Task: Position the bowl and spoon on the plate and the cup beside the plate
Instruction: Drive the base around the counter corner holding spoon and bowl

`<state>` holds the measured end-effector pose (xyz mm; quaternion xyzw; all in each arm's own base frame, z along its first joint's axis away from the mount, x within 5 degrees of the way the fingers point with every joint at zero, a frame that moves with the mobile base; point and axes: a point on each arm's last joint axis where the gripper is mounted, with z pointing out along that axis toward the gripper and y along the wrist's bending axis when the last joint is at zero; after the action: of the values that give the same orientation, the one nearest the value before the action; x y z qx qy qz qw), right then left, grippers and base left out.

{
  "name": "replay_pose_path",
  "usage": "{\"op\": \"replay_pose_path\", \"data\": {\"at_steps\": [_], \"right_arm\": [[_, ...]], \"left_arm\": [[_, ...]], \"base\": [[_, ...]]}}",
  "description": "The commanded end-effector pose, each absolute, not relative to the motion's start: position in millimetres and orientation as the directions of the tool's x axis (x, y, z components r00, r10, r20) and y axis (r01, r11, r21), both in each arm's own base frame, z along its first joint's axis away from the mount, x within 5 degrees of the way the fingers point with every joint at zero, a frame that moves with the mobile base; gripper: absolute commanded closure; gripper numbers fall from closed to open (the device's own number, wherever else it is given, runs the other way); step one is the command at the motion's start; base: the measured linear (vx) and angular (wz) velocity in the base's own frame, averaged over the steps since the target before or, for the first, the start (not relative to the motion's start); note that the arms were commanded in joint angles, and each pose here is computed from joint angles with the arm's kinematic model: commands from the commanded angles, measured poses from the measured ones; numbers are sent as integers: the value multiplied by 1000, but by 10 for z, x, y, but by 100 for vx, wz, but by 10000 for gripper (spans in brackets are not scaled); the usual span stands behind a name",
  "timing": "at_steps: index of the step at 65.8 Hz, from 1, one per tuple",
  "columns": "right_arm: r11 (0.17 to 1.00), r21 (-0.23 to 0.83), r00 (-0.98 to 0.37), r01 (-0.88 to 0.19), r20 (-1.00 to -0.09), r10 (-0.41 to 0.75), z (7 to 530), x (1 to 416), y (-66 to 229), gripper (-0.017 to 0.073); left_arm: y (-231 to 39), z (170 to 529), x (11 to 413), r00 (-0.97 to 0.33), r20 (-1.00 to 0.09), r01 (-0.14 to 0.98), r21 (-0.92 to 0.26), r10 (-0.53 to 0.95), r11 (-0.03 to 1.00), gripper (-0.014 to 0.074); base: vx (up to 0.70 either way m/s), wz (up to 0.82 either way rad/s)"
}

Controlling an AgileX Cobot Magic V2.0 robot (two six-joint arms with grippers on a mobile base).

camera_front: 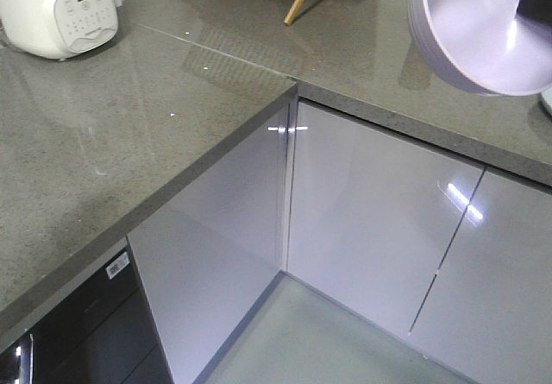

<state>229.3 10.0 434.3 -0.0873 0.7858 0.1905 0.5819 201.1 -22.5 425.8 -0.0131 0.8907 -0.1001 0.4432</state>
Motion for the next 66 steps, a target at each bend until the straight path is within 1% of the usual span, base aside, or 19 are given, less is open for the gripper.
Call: {"op": "replay_pose_path", "data": {"at_steps": [1,31,66], "right_arm": [[913,193,-226,-360,-967,115,4527,2230,110,569],[913,193,-226,-360,-967,115,4527,2230,110,569],[912,193,-227,-361,-967,115,4527,2230,111,569]], "left_arm": [[-239,4415,1968,-527,-839,85,-210,-135,974,599],[-239,4415,1968,-527,-839,85,-210,-135,974,599],[-239,4415,1968,-527,-839,85,-210,-135,974,599]], "base": [[-1,-19],[-1,-22],[0,-32]]}}
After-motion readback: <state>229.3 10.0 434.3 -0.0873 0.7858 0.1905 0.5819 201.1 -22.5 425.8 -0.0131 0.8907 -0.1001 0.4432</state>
